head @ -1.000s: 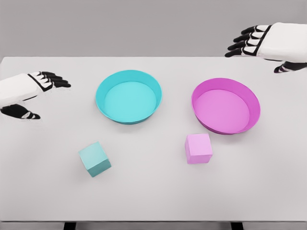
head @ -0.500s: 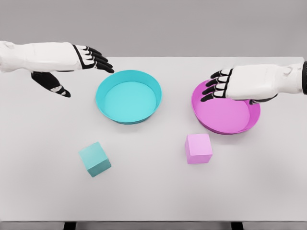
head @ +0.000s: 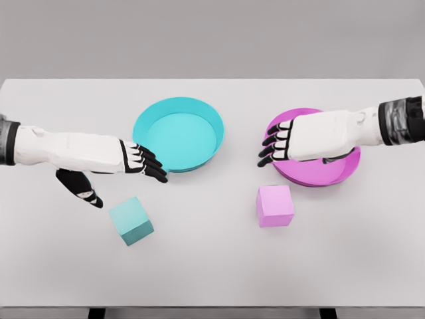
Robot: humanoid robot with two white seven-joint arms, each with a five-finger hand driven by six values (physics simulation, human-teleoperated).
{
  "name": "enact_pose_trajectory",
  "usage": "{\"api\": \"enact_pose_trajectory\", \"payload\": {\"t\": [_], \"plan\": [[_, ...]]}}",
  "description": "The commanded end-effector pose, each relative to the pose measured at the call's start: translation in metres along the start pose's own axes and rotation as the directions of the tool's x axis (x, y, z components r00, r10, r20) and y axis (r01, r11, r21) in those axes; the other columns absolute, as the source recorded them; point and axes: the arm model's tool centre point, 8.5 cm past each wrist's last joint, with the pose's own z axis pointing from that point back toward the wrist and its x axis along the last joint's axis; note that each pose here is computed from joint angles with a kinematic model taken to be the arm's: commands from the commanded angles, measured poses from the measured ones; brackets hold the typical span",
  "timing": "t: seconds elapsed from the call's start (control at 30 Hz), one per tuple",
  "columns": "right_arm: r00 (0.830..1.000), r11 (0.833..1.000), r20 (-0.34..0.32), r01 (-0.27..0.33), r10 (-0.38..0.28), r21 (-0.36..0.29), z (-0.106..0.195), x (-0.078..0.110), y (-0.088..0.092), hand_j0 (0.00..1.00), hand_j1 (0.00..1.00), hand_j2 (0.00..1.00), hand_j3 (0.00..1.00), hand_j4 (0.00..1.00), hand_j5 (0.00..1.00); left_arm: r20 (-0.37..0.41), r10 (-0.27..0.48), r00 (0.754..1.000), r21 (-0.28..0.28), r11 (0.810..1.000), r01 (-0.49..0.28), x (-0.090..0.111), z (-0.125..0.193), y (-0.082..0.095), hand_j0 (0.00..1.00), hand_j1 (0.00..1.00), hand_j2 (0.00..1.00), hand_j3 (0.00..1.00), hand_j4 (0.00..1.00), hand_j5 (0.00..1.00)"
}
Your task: Place the blocks in the corresponding plates according to their colors
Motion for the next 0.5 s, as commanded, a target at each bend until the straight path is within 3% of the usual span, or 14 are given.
{"api": "enact_pose_trajectory", "payload": {"t": [0.0, 0.2, 0.3, 0.4, 0.47], "plan": [[0.999, 1.000, 0.036, 0.016, -0.017, 0.021, -0.012, 0.006, 0.008, 1.00, 1.00, 1.00, 1.00, 1.00, 1.00, -0.006, -0.001, 1.000, -0.004, 1.000, 0.001, 0.000, 0.001, -0.001, 1.00, 1.00, 1.00, 1.00, 1.00, 1.00], [0.997, 0.999, 0.074, 0.023, -0.027, 0.049, -0.025, 0.014, 0.016, 1.00, 1.00, 1.00, 1.00, 1.00, 1.00, -0.025, -0.013, 1.000, -0.046, 0.999, 0.012, -0.004, -0.003, -0.016, 1.00, 1.00, 1.00, 1.00, 1.00, 1.00], [0.995, 0.998, 0.095, 0.028, -0.034, 0.064, -0.031, 0.018, 0.022, 1.00, 1.00, 1.00, 1.00, 1.00, 1.00, -0.044, -0.059, 0.997, -0.070, 0.996, 0.056, -0.005, -0.005, -0.016, 1.00, 1.00, 1.00, 1.00, 1.00, 1.00], [0.995, 0.997, 0.097, -0.002, -0.006, 0.081, -0.038, 0.019, 0.022, 1.00, 1.00, 1.00, 1.00, 1.00, 1.00, -0.044, -0.051, 0.998, -0.087, 0.995, 0.047, -0.007, -0.009, -0.028, 1.00, 1.00, 1.00, 1.00, 1.00, 1.00], [0.995, 0.996, 0.096, -0.013, 0.005, 0.084, -0.039, 0.019, 0.021, 1.00, 1.00, 1.00, 1.00, 1.00, 1.00, -0.037, -0.078, 0.996, -0.091, 0.993, 0.075, -0.007, -0.017, -0.026, 1.00, 1.00, 1.00, 1.00, 1.00, 1.00]]}}
